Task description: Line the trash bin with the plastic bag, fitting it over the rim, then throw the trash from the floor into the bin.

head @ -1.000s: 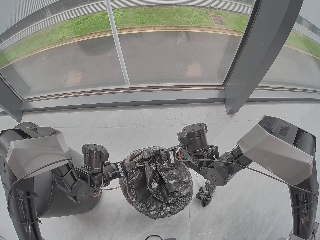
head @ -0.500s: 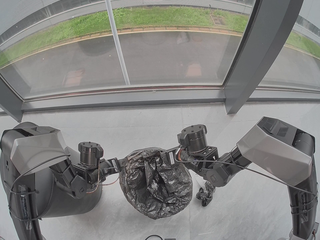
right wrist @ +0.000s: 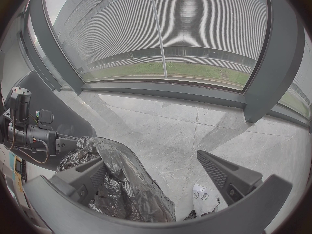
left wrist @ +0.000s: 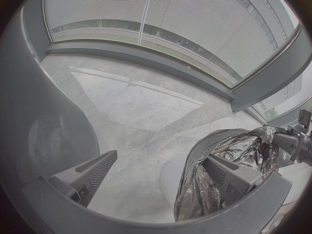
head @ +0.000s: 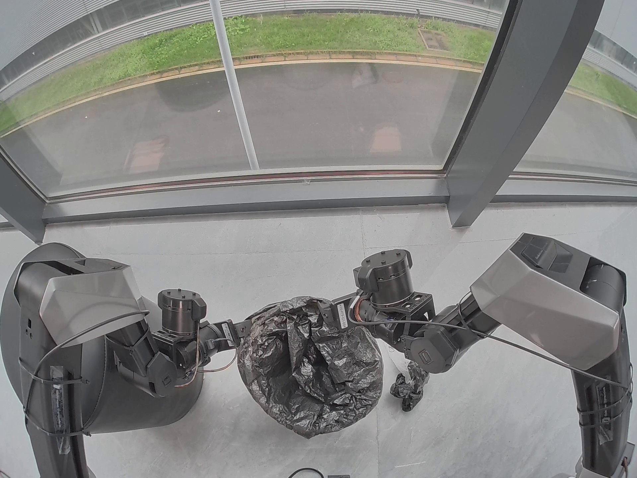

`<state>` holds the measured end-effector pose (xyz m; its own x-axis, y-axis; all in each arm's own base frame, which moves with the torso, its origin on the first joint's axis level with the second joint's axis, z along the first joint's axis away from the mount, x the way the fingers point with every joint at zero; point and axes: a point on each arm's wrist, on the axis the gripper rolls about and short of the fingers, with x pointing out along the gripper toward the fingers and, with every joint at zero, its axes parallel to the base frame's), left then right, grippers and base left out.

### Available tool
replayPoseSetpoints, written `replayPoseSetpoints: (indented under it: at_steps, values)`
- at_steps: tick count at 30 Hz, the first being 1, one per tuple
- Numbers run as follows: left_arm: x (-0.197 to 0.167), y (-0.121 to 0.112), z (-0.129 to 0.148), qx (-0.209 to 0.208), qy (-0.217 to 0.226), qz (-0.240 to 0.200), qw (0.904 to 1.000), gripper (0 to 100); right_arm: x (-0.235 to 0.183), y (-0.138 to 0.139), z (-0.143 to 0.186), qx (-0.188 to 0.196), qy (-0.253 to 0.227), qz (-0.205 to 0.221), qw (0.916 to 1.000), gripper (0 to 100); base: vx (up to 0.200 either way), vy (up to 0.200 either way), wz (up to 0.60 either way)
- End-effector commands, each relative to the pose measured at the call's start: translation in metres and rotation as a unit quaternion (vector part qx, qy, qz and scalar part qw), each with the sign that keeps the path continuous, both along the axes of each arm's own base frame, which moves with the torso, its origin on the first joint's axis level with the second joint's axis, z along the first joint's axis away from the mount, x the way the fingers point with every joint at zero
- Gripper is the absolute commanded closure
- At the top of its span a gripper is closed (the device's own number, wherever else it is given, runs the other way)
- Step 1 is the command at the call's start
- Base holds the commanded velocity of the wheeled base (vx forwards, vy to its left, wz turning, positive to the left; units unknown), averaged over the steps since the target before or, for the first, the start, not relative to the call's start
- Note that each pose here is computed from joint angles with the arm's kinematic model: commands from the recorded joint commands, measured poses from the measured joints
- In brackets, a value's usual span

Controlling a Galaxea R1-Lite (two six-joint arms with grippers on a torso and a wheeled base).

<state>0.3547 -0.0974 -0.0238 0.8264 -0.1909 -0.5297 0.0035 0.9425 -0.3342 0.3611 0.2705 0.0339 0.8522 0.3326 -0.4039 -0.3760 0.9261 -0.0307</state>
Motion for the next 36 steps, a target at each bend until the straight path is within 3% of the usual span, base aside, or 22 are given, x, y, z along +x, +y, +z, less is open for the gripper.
replayPoseSetpoints:
  at_steps: [1, 23, 36]
  values:
    - [0.000, 0.000, -0.012, 0.004, 0.011, -0.001, 0.9999, 0, 0.000, 0.000, -0.001, -0.001, 0.001, 0.000, 1.0000, 0, 0.000, 0.000, 0.00]
    - [-0.002, 0.000, -0.028, 0.029, 0.032, -0.015, 0.9990, 0, 0.005, -0.005, -0.013, -0.007, 0.009, -0.007, 0.9999, 0, 0.000, 0.000, 0.00]
    - [-0.004, -0.001, -0.022, 0.027, 0.025, -0.016, 0.9992, 0, 0.010, -0.010, -0.018, -0.010, 0.013, -0.015, 0.9998, 0, 0.000, 0.000, 0.00]
